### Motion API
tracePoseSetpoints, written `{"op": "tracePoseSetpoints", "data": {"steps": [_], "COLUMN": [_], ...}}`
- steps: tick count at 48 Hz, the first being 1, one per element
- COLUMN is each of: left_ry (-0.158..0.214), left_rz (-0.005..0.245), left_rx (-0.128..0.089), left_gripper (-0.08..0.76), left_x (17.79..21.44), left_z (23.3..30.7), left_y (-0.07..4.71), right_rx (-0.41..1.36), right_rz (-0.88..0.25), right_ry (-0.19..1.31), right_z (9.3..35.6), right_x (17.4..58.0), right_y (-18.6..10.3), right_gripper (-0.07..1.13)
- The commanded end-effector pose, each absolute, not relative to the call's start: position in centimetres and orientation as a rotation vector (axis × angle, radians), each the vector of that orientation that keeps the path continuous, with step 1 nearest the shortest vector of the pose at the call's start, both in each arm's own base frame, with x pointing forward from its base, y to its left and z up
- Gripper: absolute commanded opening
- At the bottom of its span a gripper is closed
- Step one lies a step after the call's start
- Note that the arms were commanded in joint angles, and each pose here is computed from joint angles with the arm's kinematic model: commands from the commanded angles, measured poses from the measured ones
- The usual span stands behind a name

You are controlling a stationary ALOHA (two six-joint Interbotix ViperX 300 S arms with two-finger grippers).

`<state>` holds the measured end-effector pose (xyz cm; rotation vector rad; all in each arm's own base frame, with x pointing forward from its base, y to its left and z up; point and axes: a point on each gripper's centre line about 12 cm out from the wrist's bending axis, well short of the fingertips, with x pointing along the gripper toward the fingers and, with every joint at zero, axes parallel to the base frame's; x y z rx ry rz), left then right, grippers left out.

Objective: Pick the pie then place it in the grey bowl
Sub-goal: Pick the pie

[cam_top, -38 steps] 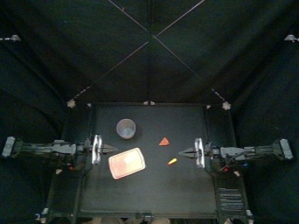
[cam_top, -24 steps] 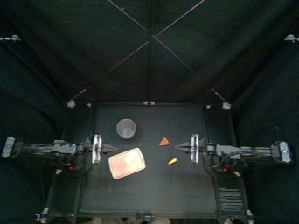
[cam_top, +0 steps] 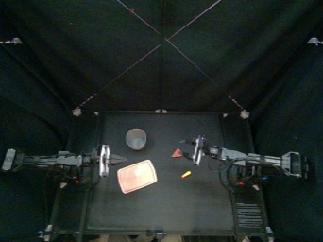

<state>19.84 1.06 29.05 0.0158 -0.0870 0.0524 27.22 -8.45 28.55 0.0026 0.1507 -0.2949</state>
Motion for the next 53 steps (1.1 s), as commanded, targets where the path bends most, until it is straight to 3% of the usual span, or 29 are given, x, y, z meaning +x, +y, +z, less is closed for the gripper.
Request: {"op": "tracePoseSetpoints", "data": {"steps": [1, 8, 19, 26, 39, 47, 53], "left_ry": [-0.101, -0.093, -0.091, -0.096, -0.132, -0.129, -0.114], "left_rz": [0.053, 0.056, 0.075, 0.091, 0.11, 0.11, 0.112], "left_rx": [0.021, 0.021, 0.021, 0.022, 0.024, 0.021, 0.015], "left_gripper": [0.028, 0.028, 0.026, 0.028, 0.028, 0.028, 0.028], "left_x": [19.99, 19.94, 19.86, 19.78, 19.54, 19.52, 19.39], "left_z": [29.48, 29.16, 29.02, 28.85, 28.71, 28.48, 27.87], "left_y": [1.08, 1.14, 1.5, 1.83, 2.17, 2.18, 2.21], "right_rx": [0.009, 0.013, -0.048, -0.099, -0.187, -0.233, -0.247], "right_rz": [-0.33, -0.335, -0.328, -0.31, -0.11, 0.046, 0.11], "right_ry": [0.128, 0.259, 0.706, 0.88, 1.203, 1.248, 1.262], "right_z": [29.6, 28.9, 26.5, 24.1, 17.7, 16.7, 16.1], "right_x": [27.6, 28.6, 29.6, 30.5, 34.1, 36.8, 37.4], "right_y": [-9.6, -10.2, -11.2, -11.6, -11.1, -11.2, -12.0], "right_gripper": [1.07, 1.06, 1.06, 1.06, 1.06, 1.06, 1.06]}}
